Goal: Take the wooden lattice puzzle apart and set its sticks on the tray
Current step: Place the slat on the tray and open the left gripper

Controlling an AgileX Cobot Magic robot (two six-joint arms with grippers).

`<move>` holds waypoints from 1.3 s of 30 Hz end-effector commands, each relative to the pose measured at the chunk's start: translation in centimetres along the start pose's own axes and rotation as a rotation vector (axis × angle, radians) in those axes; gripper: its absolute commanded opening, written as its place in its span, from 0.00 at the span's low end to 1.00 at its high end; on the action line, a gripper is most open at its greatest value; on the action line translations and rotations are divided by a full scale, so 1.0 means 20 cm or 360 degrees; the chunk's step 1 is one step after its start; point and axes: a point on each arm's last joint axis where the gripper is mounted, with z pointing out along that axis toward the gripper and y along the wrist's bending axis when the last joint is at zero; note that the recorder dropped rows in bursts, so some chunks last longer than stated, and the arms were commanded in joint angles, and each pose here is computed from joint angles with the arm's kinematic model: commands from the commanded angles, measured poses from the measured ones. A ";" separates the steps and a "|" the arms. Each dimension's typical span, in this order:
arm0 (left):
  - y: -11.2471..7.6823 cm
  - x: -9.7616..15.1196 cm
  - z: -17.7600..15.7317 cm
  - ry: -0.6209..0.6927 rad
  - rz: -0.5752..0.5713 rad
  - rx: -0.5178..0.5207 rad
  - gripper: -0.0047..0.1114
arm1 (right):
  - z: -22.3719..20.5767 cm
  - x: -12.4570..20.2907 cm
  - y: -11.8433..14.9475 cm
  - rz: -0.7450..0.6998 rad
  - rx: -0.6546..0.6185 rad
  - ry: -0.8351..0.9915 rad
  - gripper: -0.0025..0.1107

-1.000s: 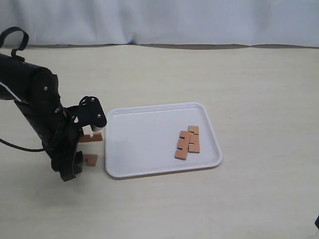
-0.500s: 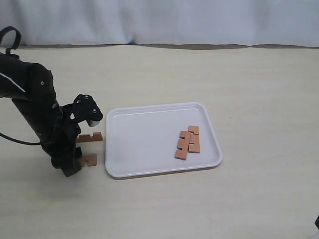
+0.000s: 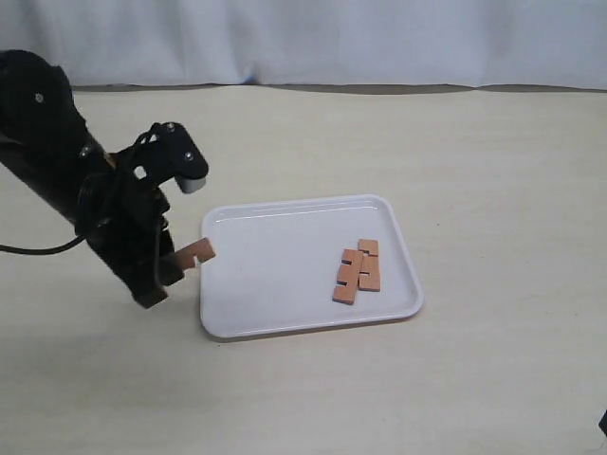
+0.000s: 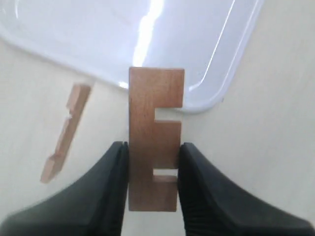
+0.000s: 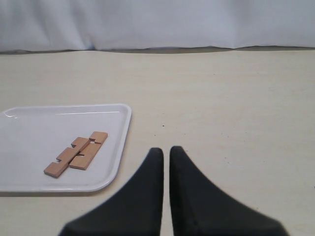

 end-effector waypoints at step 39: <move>-0.05 -0.40 -0.05 0.0024 -0.0265 -0.0267 0.56 | 0.00 0.00 0.00 0.0005 0.0009 -0.0001 0.06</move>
